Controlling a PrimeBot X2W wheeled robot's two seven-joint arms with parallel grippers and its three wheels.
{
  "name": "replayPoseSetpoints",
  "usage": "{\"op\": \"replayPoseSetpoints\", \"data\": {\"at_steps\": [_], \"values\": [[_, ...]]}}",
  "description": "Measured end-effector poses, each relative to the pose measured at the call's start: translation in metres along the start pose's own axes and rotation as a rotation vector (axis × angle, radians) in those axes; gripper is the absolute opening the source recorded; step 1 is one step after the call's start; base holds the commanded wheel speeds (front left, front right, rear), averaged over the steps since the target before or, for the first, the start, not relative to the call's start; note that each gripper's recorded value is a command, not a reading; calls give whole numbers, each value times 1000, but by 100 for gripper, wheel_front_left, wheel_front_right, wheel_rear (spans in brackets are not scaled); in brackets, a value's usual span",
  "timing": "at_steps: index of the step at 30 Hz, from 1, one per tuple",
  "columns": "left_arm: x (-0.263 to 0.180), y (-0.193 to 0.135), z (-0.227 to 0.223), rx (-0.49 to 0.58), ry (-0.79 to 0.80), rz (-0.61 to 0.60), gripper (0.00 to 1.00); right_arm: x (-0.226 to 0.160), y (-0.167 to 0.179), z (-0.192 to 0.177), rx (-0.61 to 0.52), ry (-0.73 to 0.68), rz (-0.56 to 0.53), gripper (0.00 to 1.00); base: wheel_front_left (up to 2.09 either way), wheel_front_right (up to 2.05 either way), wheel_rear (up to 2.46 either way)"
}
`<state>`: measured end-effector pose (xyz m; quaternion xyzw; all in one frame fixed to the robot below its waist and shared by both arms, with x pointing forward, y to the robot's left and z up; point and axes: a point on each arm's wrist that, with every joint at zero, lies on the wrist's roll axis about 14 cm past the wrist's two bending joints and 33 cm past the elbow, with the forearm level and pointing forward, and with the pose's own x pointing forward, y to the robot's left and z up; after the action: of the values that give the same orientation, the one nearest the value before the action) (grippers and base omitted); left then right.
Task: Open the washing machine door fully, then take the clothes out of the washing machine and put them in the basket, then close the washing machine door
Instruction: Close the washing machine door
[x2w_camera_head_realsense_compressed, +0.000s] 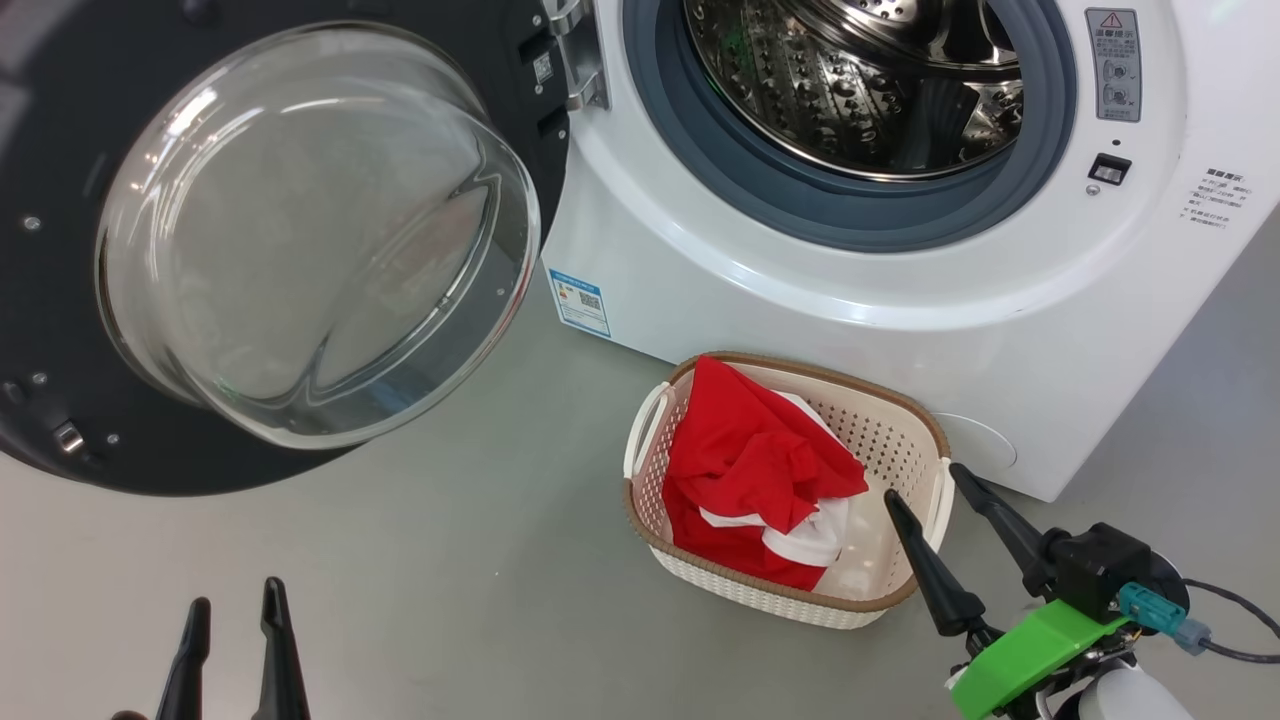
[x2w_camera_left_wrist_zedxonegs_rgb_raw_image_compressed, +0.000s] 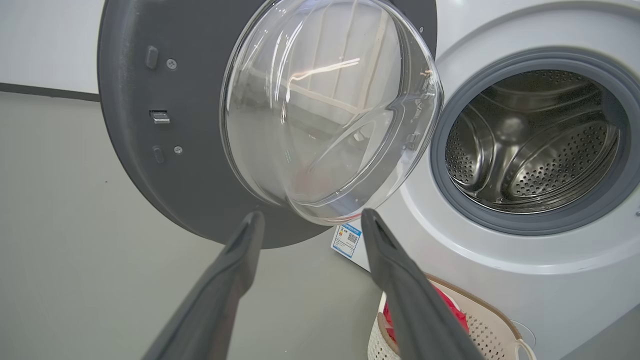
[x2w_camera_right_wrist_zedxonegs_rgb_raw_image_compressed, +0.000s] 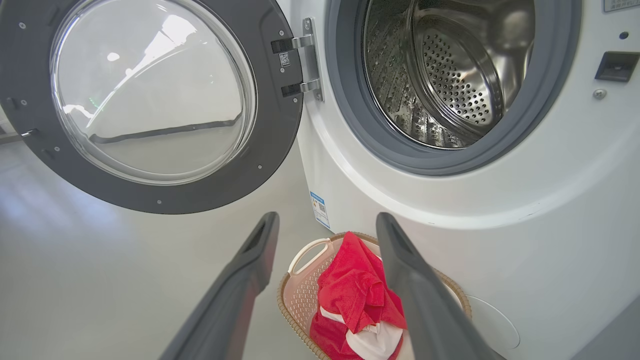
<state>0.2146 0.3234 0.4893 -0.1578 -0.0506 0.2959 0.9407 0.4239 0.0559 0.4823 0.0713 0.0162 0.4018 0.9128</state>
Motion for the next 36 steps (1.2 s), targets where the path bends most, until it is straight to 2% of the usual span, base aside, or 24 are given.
{"op": "replayPoseSetpoints", "data": {"at_steps": [12, 13, 15, 29, 33, 36], "values": [[3, 0, 15, -17, -47, 3, 100, 2, -1, 0, 21, -3, -3, 100, 0, 0, 0], [5, 2, 20, -23, -62, 8, 47, 2, -1, 0, 23, -2, -4, 100, 0, 0, 0], [9, 5, 33, -24, -104, 16, 0, 2, -2, -2, 25, 1, -4, 100, 0, 0, 0], [59, -13, 230, -8, -677, -116, 0, 6, -8, -10, 33, 14, -3, 100, 0, 0, 0], [71, -9, 274, 19, -761, -142, 0, 8, -11, -10, 30, 13, -3, 100, 0, 0, 0], [84, 0, 288, -26, -769, -137, 0, 8, -12, -12, 32, 17, -3, 100, 0, 0, 0]]}}
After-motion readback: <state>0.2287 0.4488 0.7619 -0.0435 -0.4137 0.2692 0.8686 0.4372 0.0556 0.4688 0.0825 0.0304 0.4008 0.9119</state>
